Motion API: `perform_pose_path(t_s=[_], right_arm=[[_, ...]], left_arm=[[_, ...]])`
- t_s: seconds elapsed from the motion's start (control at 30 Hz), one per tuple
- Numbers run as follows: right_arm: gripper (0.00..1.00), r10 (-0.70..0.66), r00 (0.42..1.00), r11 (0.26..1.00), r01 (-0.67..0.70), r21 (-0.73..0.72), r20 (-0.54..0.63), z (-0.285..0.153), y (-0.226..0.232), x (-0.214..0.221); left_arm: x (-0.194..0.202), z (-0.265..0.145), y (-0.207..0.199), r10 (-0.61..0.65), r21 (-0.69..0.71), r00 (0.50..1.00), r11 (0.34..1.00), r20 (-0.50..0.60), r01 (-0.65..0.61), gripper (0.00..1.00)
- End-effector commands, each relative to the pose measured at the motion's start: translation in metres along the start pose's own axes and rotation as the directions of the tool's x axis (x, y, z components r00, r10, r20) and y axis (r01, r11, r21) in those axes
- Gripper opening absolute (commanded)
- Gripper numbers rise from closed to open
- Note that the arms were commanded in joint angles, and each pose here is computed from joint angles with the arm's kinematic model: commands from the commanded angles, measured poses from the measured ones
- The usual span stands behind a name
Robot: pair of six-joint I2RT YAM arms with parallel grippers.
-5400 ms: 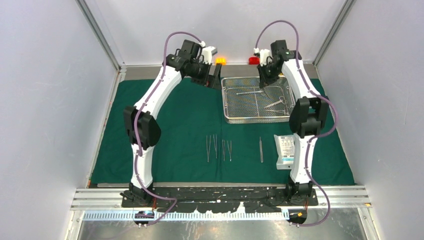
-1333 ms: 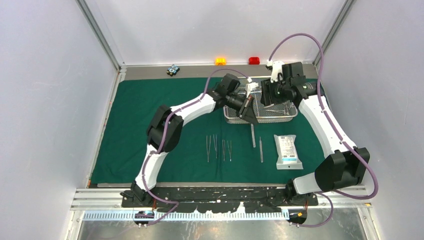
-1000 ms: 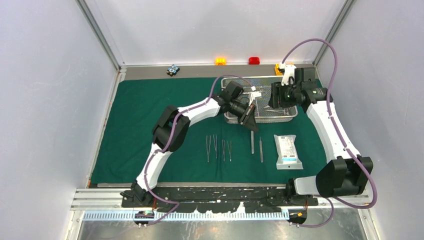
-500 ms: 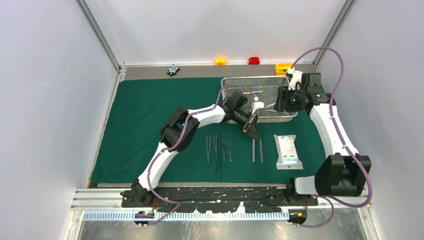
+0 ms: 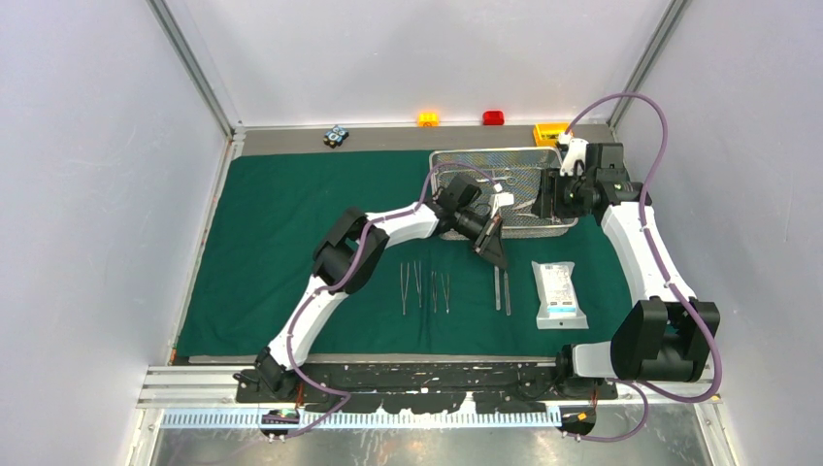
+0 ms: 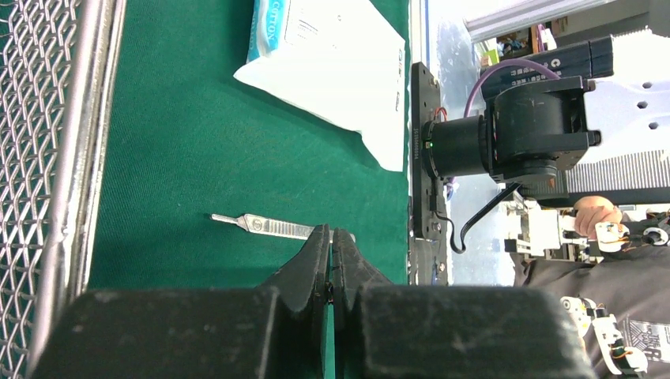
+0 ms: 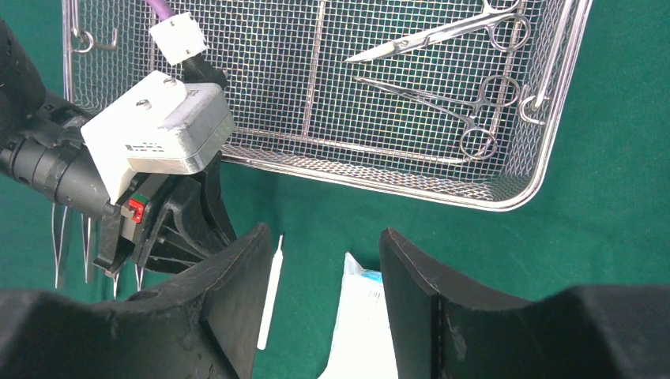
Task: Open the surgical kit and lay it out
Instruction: Place the medical item in the surgical kit.
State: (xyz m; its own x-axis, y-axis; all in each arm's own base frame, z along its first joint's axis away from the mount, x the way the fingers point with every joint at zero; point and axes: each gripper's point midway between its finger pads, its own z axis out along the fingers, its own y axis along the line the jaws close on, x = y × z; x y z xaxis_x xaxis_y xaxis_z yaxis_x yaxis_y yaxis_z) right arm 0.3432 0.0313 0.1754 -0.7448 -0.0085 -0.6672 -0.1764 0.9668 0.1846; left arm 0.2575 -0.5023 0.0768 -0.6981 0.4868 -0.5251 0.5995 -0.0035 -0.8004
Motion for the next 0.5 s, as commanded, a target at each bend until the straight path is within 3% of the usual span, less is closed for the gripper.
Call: perform_pose_path(t_s=[0.0, 0.47], right_arm=[[0.58, -0.003, 0.999, 1.0, 0.003, -0.005, 0.051, -0.0026, -0.0001, -0.0114], [0.58, 0.002, 0.999, 1.0, -0.002, -0.011, 0.033, 0.0027, -0.0013, -0.0082]], left_arm=[[-0.0122, 0.0011, -0.0064, 0.053, 0.019, 0.999, 0.998, 0.011, -0.053, 0.0], [-0.0034, 0.0015, -0.0014, 0.035, 0.012, 0.999, 0.999, -0.003, -0.035, 0.06]])
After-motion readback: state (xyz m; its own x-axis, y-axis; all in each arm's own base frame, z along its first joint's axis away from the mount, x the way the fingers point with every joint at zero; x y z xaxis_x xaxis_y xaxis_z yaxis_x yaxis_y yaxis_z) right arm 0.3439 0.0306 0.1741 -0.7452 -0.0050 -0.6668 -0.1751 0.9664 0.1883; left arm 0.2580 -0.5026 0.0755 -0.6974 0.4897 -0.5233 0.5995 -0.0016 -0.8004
